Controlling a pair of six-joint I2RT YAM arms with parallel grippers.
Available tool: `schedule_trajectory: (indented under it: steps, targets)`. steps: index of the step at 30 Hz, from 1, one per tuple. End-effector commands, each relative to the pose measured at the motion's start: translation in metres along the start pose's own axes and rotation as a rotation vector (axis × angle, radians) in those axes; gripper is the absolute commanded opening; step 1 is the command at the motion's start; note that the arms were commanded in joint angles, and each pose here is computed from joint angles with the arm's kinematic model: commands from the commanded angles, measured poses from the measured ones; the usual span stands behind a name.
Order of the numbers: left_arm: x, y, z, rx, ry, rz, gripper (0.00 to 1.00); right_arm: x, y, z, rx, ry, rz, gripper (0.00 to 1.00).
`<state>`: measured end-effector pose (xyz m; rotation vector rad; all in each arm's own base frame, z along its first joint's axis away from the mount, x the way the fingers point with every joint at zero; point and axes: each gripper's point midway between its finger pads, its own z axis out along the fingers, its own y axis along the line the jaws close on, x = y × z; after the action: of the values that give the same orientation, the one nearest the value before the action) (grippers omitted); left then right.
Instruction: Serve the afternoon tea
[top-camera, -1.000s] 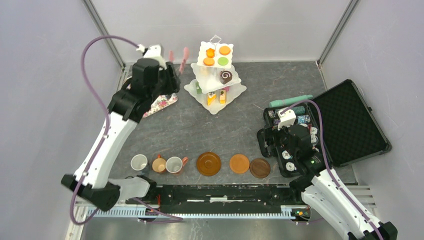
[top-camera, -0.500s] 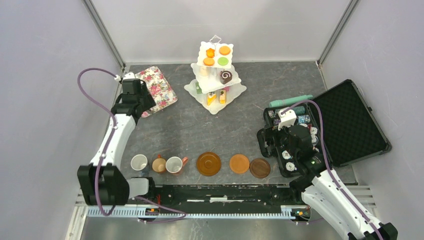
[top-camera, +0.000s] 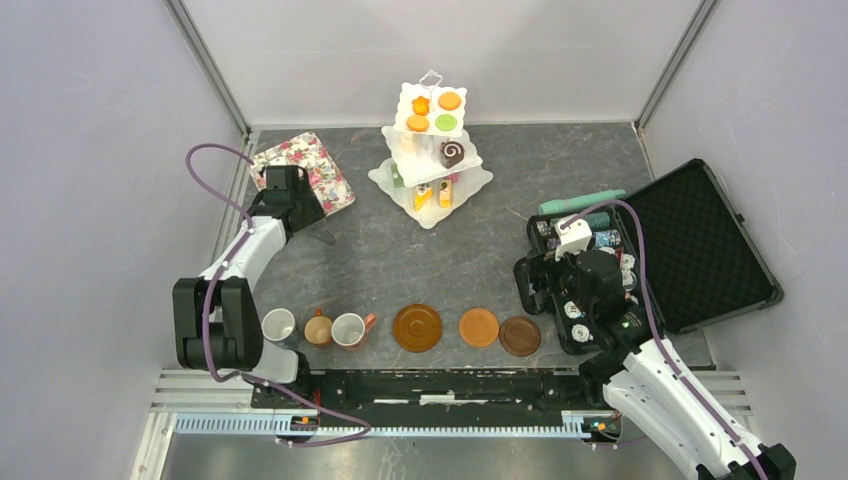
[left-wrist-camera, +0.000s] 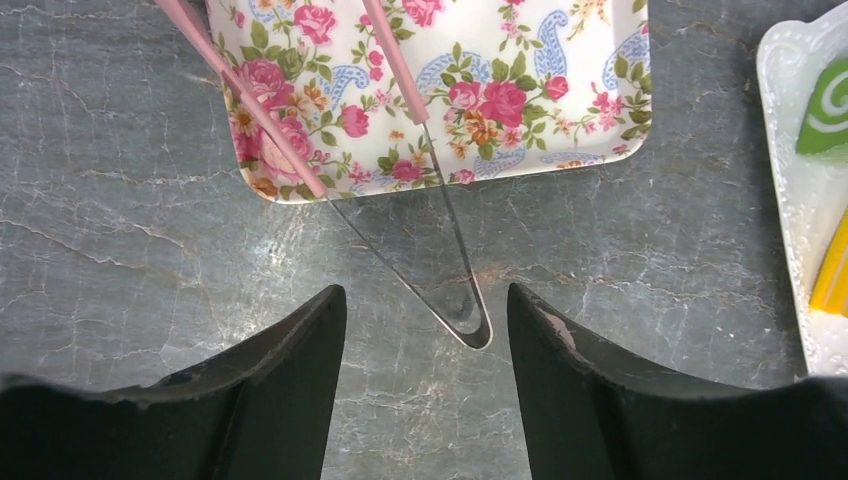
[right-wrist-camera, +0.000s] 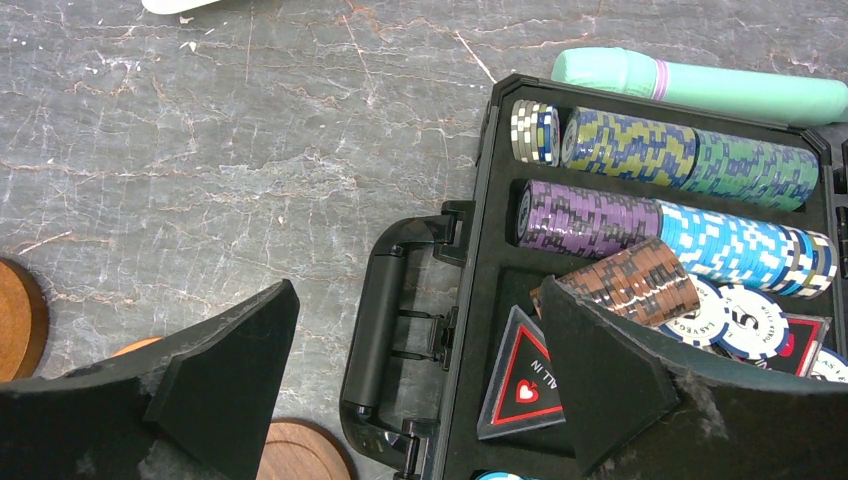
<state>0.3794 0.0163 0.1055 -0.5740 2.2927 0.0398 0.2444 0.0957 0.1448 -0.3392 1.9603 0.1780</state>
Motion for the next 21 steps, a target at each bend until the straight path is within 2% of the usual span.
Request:
schedule_trajectory:
  steps: [1,5,8,9,11,15,21]
  targets:
    - [-0.027,-0.016,-0.018,0.071,-0.067,-0.061,0.68,-0.004,0.002,0.001,-0.002,-0.017,0.011,0.98]
    - [-0.021,-0.031,-0.046,0.165,0.012,-0.051,0.72,-0.004,0.002,0.002,-0.002,-0.018,0.011,0.98]
    - [-0.008,-0.062,-0.077,0.374,0.098,-0.040,0.75,-0.004,0.002,0.001,-0.002,-0.021,0.010,0.98]
    - [0.000,-0.070,-0.089,0.427,0.130,-0.037,0.80,-0.004,0.001,0.001,-0.001,-0.020,0.011,0.98]
    - [0.021,-0.084,-0.115,0.492,0.186,0.009,0.80,-0.004,0.002,0.002,-0.003,-0.017,0.010,0.98]
    - [0.078,-0.103,-0.161,0.488,0.234,0.209,0.79,-0.003,0.002,0.002,-0.005,-0.013,0.010,0.98]
    - [0.162,-0.112,-0.198,0.476,0.306,0.354,0.73,-0.003,0.003,0.002,-0.010,-0.012,0.009,0.98]
